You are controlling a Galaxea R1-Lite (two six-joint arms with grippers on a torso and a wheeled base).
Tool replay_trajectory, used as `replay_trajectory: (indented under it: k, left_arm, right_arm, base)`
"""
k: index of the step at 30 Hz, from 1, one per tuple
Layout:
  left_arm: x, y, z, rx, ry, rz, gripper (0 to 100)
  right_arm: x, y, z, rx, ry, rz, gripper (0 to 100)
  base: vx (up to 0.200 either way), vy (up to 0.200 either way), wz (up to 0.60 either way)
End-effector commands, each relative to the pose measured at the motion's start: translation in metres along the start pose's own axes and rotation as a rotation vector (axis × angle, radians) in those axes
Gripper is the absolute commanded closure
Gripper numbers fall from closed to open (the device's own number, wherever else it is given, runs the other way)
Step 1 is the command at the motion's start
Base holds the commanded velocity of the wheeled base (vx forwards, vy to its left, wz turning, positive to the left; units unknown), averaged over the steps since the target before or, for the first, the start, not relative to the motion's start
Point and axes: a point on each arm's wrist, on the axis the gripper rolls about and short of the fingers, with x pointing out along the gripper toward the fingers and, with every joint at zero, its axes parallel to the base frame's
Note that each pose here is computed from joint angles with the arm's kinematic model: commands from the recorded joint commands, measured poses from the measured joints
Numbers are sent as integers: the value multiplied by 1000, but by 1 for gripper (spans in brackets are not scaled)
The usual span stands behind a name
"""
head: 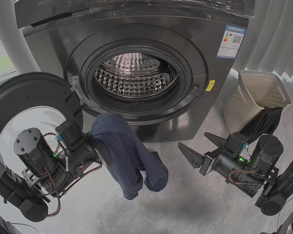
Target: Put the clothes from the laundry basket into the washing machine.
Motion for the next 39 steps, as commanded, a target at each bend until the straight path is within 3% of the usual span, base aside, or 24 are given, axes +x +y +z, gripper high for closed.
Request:
replay_trajectory:
  k: [1,15,20,27,30,33,37,39]
  left_arm:
    - [2,0,-6,5,18,-1,100]
    - [7,1,-15,10,49,3,100]
    - [16,2,-28,47,82,11,100]
    - [37,1,-31,40,56,4,100]
    - [68,4,-56,76,71,22,100]
    - [83,10,-78,73,104,39,100]
    - [115,16,-84,65,33,46,100]
    - [136,25,-82,68,-18,63,100]
  right_arm:
    - [-6,4,-6,-2,30,15,0]
    - [-23,17,-20,-17,111,79,0]
    - [-29,27,-23,-20,129,123,0]
    - [-31,31,-23,-18,129,142,0]
    - [-31,32,-23,-17,129,145,0]
    - [-31,33,-23,-17,128,148,0]
    - [-31,35,-23,-18,128,157,0]
    - [-31,35,-23,-17,128,157,0]
  base:
    - [200,0,0]
    - [200,0,0]
    - [0,0,0]
    - [0,0,0]
    - [0,0,0]
    - [0,0,0]
    - [0,0,0]
    - [0,0,0]
